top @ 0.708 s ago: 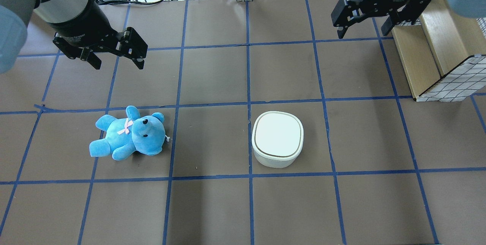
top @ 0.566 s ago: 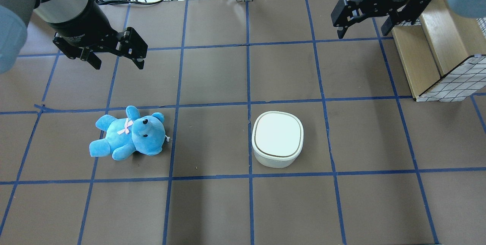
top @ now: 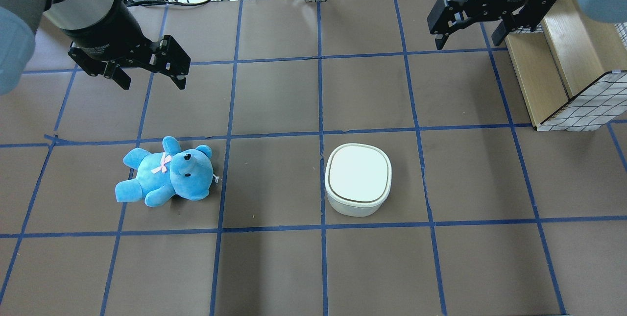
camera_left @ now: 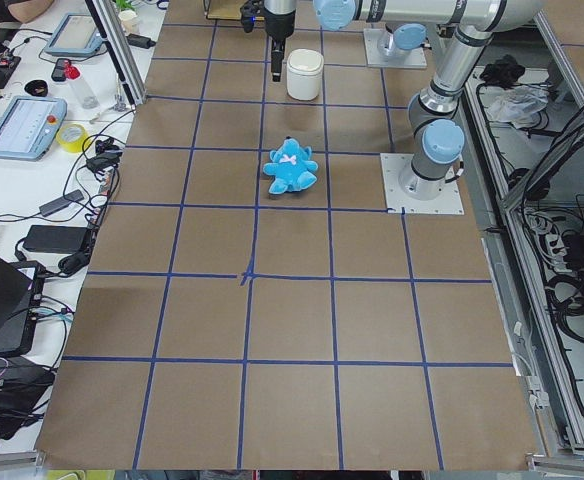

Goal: Open trash can with right arm

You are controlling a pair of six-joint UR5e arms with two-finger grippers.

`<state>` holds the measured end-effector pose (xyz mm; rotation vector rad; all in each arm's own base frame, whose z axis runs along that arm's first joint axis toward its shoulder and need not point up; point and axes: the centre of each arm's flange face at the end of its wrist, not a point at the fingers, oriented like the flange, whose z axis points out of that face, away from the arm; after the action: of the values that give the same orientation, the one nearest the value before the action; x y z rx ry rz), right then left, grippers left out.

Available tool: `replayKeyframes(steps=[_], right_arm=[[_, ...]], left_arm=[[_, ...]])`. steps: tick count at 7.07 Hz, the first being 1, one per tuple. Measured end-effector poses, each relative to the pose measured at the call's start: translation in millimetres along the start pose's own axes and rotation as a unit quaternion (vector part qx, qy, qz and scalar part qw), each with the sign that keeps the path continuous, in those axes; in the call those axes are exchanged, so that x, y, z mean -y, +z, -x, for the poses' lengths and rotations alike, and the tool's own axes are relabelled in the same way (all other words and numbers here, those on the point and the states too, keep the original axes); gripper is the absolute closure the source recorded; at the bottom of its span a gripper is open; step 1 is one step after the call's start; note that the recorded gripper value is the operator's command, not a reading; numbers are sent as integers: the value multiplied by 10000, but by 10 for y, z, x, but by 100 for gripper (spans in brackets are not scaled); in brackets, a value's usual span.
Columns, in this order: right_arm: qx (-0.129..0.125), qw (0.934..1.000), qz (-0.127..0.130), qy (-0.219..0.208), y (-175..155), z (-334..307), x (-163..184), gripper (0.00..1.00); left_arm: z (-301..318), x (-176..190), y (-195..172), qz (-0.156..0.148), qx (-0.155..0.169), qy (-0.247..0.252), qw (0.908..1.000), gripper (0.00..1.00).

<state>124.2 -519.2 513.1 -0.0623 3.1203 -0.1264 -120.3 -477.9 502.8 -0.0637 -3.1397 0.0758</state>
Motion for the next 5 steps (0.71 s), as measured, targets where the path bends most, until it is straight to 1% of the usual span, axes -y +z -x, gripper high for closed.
replayKeyframes(steps=[2,5], right_arm=[[-4,10000,9,1,4,-2,-2,0],[-20,9999,146,8,30,-8,-29,0]], left_arm=[[0,0,0,0,0,0,10000,0],[0,0,0,0,-2,0,10000,0]])
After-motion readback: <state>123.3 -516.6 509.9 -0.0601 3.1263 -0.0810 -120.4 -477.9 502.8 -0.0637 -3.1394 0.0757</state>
